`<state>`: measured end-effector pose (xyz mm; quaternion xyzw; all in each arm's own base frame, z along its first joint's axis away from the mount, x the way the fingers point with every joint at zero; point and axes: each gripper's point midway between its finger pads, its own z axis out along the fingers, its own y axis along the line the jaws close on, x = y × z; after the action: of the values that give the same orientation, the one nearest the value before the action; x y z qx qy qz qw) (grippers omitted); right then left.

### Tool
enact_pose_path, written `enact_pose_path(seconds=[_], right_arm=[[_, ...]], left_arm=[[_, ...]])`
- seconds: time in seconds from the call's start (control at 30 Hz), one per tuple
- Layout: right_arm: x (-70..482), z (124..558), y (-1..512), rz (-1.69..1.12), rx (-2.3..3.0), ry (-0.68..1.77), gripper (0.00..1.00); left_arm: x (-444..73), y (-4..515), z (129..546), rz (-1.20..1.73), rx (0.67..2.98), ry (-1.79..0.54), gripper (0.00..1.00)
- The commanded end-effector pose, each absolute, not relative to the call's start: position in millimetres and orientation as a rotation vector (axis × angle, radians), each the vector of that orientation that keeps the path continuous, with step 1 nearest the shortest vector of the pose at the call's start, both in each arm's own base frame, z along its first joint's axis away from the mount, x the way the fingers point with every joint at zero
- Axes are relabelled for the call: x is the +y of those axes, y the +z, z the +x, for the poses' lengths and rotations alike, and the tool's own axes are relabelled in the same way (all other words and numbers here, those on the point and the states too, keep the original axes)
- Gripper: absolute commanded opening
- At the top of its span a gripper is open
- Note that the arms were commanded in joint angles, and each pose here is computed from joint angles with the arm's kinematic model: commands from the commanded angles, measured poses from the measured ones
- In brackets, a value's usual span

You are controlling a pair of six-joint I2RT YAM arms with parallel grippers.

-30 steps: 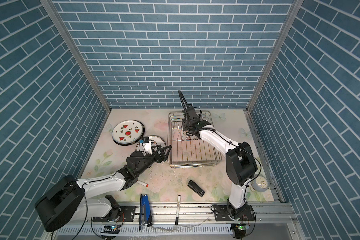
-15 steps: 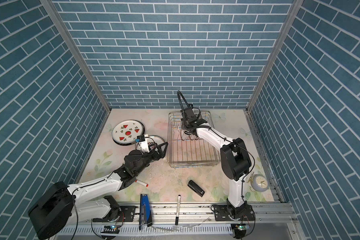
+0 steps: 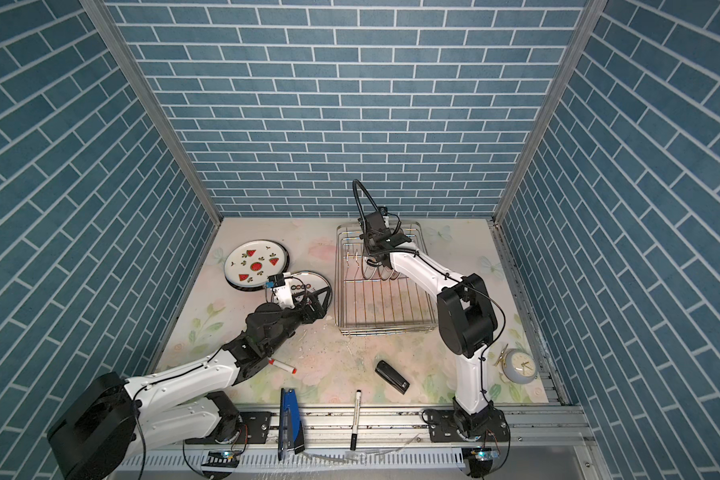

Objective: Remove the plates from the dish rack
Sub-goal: 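Grasp the nearest sunburst-print plate in the rack with the right gripper, then lift the sunburst plate out of the rack and swing it toward the left gripper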

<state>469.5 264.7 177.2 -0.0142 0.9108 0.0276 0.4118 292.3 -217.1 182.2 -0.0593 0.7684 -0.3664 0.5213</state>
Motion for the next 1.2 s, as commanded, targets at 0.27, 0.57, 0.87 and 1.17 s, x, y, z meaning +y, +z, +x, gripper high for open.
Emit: enact_pose_path(seconds=[0.27,0.57,0.87,1.17], right_arm=[[254,461,256,-0.054,2.084,-0.079,0.05],[241,418,300,-0.098,1.968,0.003,0.04],[225,359,320,-0.169,1.854,0.413,0.00],[203,314,320,-0.167,1.796,0.815,0.00]], left_arm=[[-217,189,292,-0.147,1.830,-0.882,1.00],[-227,204,289,-0.103,1.802,-0.942,1.00],[-253,238,268,0.111,1.673,-1.113,1.00],[-272,258,252,0.222,1.614,-1.258,1.00]])
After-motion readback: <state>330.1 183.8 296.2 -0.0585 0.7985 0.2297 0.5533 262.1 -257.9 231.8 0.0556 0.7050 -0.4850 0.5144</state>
